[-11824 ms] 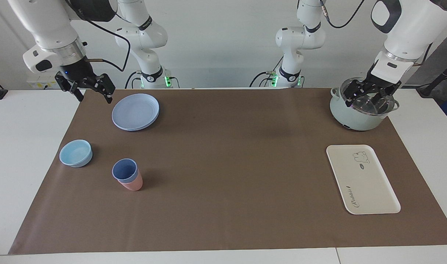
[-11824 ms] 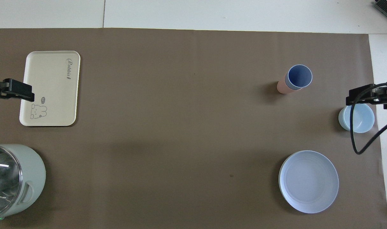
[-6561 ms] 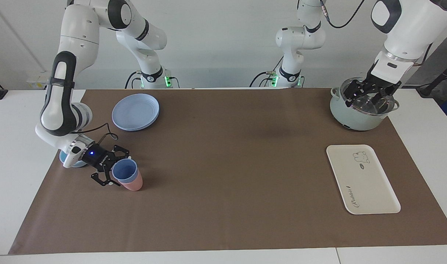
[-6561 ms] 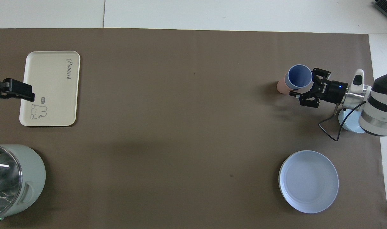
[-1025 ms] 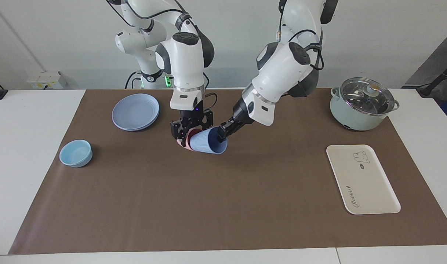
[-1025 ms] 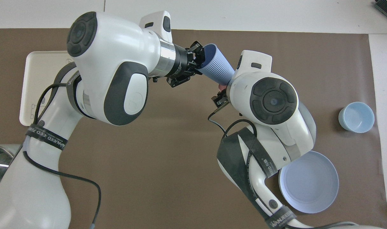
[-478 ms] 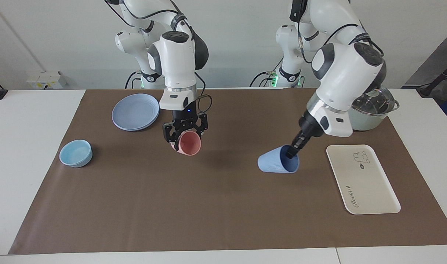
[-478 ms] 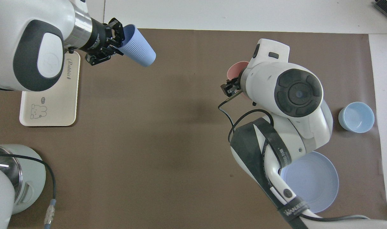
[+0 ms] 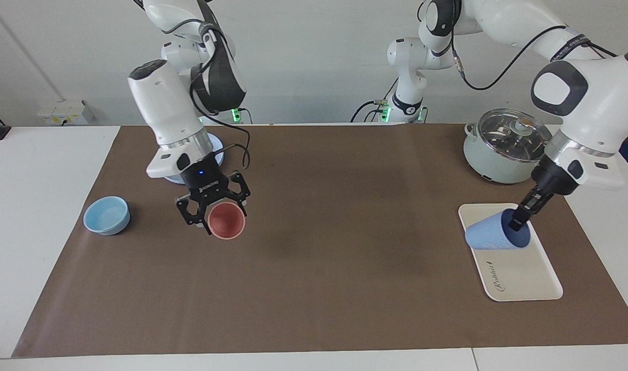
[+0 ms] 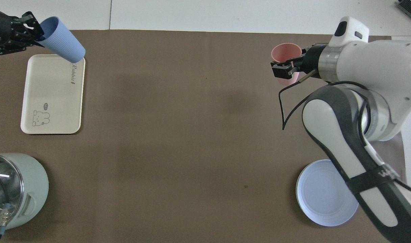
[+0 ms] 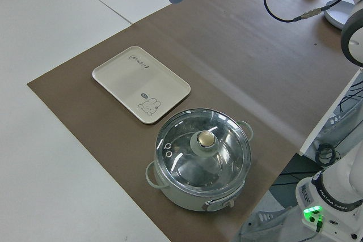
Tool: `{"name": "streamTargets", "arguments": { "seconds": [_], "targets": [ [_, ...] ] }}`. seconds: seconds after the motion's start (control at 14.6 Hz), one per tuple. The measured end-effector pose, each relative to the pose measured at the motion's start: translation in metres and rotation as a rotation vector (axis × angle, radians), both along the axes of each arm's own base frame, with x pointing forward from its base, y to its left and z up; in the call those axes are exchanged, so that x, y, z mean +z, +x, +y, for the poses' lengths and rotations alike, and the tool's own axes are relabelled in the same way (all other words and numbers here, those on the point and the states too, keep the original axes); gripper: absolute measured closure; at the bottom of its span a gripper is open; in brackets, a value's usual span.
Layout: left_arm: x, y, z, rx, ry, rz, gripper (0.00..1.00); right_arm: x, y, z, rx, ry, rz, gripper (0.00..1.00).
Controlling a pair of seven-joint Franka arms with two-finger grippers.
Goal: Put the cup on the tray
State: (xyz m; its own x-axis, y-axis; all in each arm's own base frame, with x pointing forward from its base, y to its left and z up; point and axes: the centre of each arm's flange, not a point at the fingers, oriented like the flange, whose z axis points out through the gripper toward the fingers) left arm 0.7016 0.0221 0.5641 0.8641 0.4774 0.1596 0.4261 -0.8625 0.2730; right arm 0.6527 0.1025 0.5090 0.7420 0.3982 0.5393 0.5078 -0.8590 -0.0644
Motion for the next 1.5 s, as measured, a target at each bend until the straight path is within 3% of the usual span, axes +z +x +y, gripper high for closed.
{"name": "streamTargets", "arguments": {
  "seconds": [0.21, 0.34, 0.62, 0.89, 1.09, 1.23, 1.5],
  "targets": [
    [-0.034, -0.012, 0.056, -0.106, 0.07, -0.074, 0.93, -0.015, 0.007, -0.072, 0.039, 0.066, -0.057, 0.15],
    [-0.068, -0.034, 0.091, -0.176, 0.129, -0.113, 0.93, -0.038, 0.008, -0.109, 0.067, 0.12, -0.095, 0.15],
    [-0.117, -0.076, 0.134, -0.277, 0.207, -0.131, 0.93, -0.104, 0.002, -0.143, 0.112, 0.239, -0.191, 0.15],
    [-0.155, -0.087, 0.136, -0.266, 0.248, -0.158, 0.93, -0.161, -0.008, -0.157, 0.187, 0.334, -0.283, 0.15],
    [-0.179, -0.082, 0.139, -0.204, 0.221, -0.186, 0.93, -0.201, -0.013, -0.181, 0.247, 0.334, -0.323, 0.15],
    [-0.185, -0.077, 0.141, -0.18, 0.211, -0.204, 0.77, -0.208, -0.017, -0.186, 0.262, 0.346, -0.322, 0.15],
    [-0.164, -0.061, 0.138, -0.212, 0.216, -0.233, 0.33, -0.223, -0.029, -0.184, 0.301, 0.339, -0.321, 0.15]
  ]
}}
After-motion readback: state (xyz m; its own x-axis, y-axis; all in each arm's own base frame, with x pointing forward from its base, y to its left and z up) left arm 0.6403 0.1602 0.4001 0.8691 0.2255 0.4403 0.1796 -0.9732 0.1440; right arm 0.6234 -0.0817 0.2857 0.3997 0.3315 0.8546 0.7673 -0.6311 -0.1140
